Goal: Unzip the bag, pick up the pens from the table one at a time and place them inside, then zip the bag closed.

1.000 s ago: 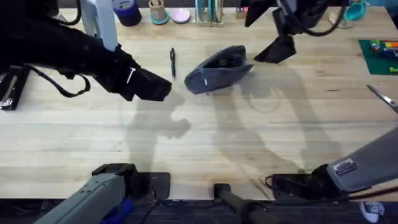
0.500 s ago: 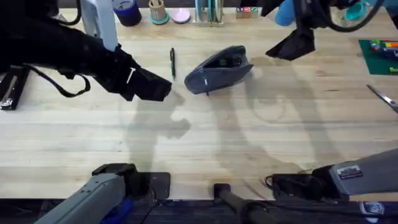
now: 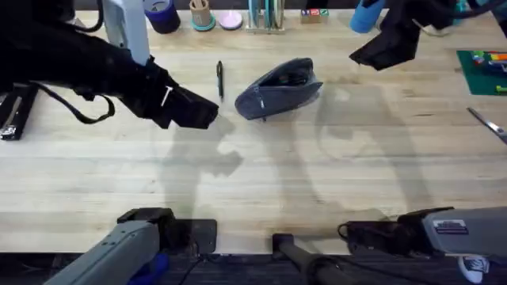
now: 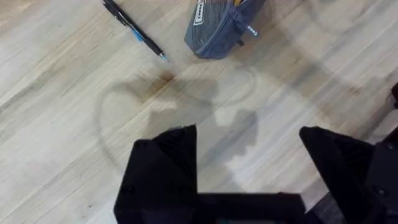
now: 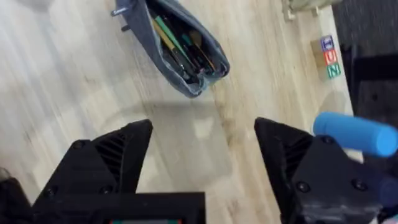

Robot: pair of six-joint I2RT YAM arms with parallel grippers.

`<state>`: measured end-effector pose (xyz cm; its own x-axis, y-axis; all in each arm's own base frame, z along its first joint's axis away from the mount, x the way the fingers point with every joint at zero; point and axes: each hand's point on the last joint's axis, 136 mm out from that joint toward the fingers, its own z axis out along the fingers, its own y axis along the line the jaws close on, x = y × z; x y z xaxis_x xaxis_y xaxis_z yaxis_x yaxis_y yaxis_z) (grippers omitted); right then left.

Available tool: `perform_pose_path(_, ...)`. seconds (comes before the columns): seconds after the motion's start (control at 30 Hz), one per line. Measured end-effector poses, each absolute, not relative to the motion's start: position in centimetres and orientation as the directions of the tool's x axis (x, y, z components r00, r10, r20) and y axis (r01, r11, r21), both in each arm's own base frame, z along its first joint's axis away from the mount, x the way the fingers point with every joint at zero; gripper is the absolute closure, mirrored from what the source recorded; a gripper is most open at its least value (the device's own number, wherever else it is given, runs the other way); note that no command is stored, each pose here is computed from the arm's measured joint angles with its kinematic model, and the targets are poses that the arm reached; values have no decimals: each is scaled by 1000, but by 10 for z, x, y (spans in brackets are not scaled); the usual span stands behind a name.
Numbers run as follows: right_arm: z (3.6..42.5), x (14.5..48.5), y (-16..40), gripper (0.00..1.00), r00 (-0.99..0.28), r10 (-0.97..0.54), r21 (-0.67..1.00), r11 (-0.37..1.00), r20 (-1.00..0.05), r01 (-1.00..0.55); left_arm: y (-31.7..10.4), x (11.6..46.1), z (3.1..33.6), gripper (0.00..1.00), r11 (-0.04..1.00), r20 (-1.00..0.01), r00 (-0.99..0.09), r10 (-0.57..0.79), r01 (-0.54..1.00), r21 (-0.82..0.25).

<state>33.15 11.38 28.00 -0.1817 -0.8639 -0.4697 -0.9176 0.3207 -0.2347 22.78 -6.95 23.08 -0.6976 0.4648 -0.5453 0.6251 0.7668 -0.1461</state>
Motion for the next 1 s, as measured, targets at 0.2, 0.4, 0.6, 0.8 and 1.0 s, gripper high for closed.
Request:
perform_pose_path(0.2, 297, 324, 104, 5, -314, -810, -228, 469, -495, -853, -61, 229, 227, 5, 823, -510, -756, 410, 548, -150)
perform_pose_path(0.4, 298, 314, 97, 5, -467, -729, -150, 604, -501, -783, -42, 235, 222, 5, 922, -456, -849, 265, 362, -138)
perform_pose_path(0.6, 292, 304, 94, 5, -593, -648, -61, 698, -478, -713, -35, 237, 221, 5, 947, -444, -872, 205, 291, -133)
perform_pose_path(0.8, 289, 297, 93, 5, -666, -588, -4, 751, -458, -660, -35, 252, 228, 5, 951, -502, -844, 188, 284, -122)
perform_pose_path(1.0, 288, 295, 92, 5, -688, -570, 13, 766, -449, -643, -38, 267, 238, 6, 948, -566, -803, 185, 298, -114)
